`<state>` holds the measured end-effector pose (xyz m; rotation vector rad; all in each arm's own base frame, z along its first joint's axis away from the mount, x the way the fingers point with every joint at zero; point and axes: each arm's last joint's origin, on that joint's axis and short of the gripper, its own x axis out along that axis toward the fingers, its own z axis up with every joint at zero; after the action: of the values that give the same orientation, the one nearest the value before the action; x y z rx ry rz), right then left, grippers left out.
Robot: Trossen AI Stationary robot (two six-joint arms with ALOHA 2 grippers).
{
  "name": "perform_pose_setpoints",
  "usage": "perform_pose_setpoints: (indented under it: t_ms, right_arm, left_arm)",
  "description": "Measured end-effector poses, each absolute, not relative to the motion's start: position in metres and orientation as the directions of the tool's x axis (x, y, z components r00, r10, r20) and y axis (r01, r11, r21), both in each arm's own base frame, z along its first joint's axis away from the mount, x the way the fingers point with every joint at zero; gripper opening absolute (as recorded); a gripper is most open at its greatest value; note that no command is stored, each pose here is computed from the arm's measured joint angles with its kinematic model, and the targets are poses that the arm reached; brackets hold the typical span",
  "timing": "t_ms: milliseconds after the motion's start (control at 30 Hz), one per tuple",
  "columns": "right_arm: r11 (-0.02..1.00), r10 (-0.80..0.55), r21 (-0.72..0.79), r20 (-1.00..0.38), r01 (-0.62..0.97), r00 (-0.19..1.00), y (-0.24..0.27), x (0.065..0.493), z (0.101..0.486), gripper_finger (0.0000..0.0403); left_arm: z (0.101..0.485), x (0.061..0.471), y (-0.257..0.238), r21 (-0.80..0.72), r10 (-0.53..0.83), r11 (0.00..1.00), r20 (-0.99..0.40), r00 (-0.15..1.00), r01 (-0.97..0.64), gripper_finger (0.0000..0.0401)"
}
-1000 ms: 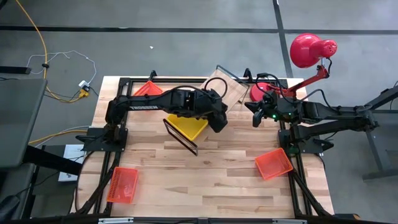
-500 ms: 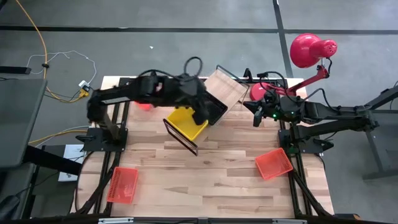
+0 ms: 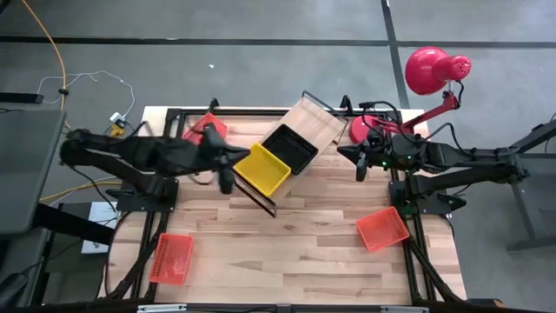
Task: Stack baskets on shelf by color
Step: Put the bottom right orange bin on the shelf
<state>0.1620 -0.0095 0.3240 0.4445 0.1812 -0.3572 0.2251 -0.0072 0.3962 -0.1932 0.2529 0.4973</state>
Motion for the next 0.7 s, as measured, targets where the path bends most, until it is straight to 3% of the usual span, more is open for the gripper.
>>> perform_pose_setpoints:
  t_ms: [233,400,533,700]
  right_arm:
    - [0.835,-0.219,0.471,-0.192,0.286,0.957,-0.007,0.164,0.331,0.0011]
    - [0.803,-0.054,0.536,-0.37,0.26,0.928,0.003,0.169,0.338,0.0063]
    - [0.758,0.123,0.562,-0.62,0.33,0.775,0.02,0.177,0.329,0.0108]
    - [0.642,0.322,0.563,-0.814,0.52,0.484,0.051,0.183,0.3,0.0147]
  left_arm:
    - [0.355,0.167,-0.006,-0.197,0.322,0.915,-0.172,0.931,-0.353,0.0003]
    - [0.346,0.144,-0.004,-0.234,0.312,0.907,-0.187,0.931,-0.351,0.0001]
    - [0.345,0.14,-0.003,-0.221,0.314,0.909,-0.199,0.928,-0.354,0.0001]
    - [0.345,0.139,-0.003,-0.206,0.313,0.913,-0.201,0.928,-0.353,0.0]
